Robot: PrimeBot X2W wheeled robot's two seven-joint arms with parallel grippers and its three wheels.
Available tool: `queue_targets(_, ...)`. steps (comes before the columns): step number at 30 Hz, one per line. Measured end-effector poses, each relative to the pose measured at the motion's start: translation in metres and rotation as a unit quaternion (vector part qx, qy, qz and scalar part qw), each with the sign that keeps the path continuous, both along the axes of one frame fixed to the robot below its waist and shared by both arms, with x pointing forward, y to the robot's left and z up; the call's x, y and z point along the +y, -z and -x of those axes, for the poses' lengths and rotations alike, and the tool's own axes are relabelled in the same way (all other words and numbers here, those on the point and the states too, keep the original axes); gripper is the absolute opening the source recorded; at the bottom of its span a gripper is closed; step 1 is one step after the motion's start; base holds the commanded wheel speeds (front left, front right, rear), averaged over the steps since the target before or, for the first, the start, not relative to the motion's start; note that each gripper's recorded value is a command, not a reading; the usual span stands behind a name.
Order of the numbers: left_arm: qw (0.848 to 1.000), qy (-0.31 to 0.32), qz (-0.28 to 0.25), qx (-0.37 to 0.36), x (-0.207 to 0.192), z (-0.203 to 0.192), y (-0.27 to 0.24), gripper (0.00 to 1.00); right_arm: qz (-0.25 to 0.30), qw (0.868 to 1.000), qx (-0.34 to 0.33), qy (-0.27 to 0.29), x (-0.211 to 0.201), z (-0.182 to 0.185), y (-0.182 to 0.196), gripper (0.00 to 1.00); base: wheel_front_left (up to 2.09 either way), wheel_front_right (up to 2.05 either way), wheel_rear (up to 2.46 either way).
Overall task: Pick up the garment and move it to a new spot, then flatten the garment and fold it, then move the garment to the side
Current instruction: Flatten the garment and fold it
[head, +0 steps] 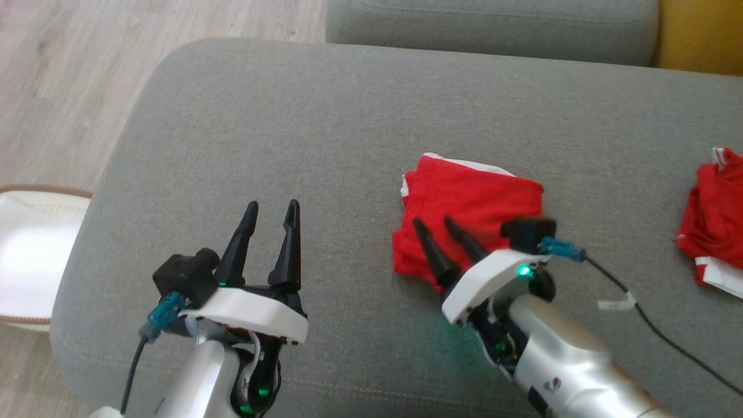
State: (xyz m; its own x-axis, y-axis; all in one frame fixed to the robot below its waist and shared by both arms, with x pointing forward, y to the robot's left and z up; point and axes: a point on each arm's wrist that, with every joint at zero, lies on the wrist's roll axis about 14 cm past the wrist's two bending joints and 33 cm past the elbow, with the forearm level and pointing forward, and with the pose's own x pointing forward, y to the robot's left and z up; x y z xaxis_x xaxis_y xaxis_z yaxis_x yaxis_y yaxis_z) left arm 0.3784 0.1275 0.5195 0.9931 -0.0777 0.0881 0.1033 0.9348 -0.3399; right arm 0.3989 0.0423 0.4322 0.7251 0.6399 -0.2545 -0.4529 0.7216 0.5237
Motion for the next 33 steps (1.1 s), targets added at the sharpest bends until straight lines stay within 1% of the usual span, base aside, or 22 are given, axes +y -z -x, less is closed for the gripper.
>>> queue_targets(6,1.000,0.013,0.002,-0.015,-0.009,-0.001,-0.010,1.00,0.003,0.996,-0.064,0.054,-0.032,-0.027,-0.032,1.00,0.00,0.00,0.00)
queue_targets(8,1.000,0.018,0.003,-0.019,-0.013,-0.001,-0.012,1.00,0.006,0.992,-0.100,0.077,-0.052,-0.040,-0.050,1.00,0.00,0.00,0.00)
queue_targets(12,0.999,0.030,0.002,-0.032,-0.020,-0.001,-0.021,1.00,0.036,0.979,-0.163,0.122,-0.098,-0.055,-0.075,1.00,0.00,0.00,0.00)
queue_targets(17,0.998,0.039,0.004,-0.039,-0.027,-0.004,-0.025,1.00,0.072,0.965,-0.187,0.171,-0.141,-0.046,-0.072,1.00,0.00,0.00,0.00)
queue_targets(18,0.998,0.039,0.004,-0.039,-0.027,-0.004,-0.025,1.00,0.072,0.965,-0.187,0.171,-0.141,-0.046,-0.072,1.00,0.00,0.00,0.00)
queue_targets(22,0.998,0.047,0.006,-0.043,-0.032,-0.007,-0.027,1.00,0.099,0.948,-0.215,0.212,-0.171,-0.039,-0.077,1.00,0.00,0.00,0.00)
queue_targets(25,0.997,0.054,-0.005,-0.047,-0.036,-0.009,-0.028,1.00,0.113,0.937,-0.233,0.235,-0.182,-0.032,-0.082,1.00,0.00,0.00,0.00)
queue_targets(28,0.997,0.055,-0.008,-0.048,-0.037,-0.011,-0.028,1.00,0.129,0.930,-0.234,0.251,-0.191,-0.020,-0.079,1.00,0.00,0.00,0.00)
queue_targets(29,0.997,0.054,-0.006,-0.052,-0.037,-0.012,-0.031,1.00,0.145,0.926,-0.234,0.257,-0.197,-0.013,-0.076,1.00,0.00,0.00,0.00)
queue_targets(33,0.996,0.059,-0.013,-0.061,-0.040,-0.013,-0.035,1.00,0.149,0.925,-0.227,0.267,-0.205,-0.003,-0.074,1.00,0.00,0.00,0.00)
